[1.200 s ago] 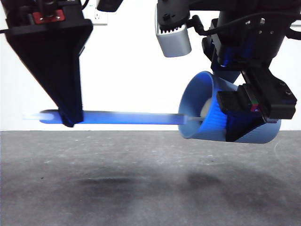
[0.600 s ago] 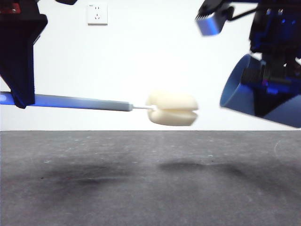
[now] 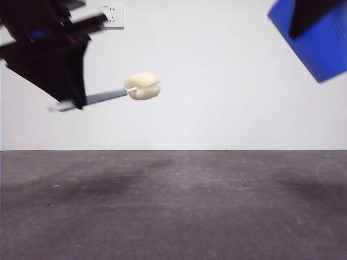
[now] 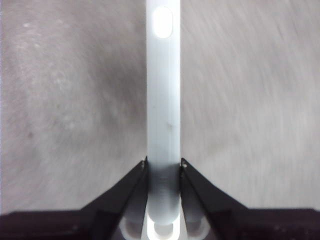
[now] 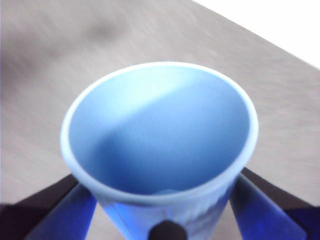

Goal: Pick up the cup brush,pick up the cup,insert the brush into the cup,clean the cup,put the cup brush back,put the cup back to the fixed position on the table

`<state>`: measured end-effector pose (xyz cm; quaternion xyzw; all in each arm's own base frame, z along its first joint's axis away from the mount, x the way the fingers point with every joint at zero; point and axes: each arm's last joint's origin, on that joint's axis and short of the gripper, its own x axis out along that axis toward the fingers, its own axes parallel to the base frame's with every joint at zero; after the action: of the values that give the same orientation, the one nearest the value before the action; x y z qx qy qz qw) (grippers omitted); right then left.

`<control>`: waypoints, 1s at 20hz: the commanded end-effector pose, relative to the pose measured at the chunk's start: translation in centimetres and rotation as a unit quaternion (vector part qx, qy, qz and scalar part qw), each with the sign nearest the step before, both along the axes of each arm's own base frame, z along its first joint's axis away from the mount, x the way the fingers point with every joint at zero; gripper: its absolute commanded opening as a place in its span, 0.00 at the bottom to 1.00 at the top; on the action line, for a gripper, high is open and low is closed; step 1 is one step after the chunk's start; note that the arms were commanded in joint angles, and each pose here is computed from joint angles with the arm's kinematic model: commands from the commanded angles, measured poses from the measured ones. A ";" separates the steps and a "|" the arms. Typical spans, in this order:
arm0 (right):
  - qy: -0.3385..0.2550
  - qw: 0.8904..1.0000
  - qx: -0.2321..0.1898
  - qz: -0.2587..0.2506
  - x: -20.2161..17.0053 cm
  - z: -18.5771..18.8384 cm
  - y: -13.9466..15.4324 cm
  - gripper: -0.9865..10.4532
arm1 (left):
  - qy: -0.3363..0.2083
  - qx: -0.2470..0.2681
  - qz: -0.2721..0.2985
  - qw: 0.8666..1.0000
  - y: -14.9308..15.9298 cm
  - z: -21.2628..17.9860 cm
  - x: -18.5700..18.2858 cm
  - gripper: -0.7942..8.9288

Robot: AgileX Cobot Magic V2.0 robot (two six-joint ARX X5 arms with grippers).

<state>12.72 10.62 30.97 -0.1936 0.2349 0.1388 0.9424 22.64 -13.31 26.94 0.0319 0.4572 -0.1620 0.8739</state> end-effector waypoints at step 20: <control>-0.004 0.990 0.136 0.023 -1.2 1.7 -0.6 0.08 | 0.103 -0.005 0.104 0.989 -4.6 -11.3 5.6 0.08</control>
<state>11.60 10.00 32.39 -0.0805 0.2104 0.1889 0.9558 28.16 -17.72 16.10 -0.0310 0.5417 -0.0833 0.8359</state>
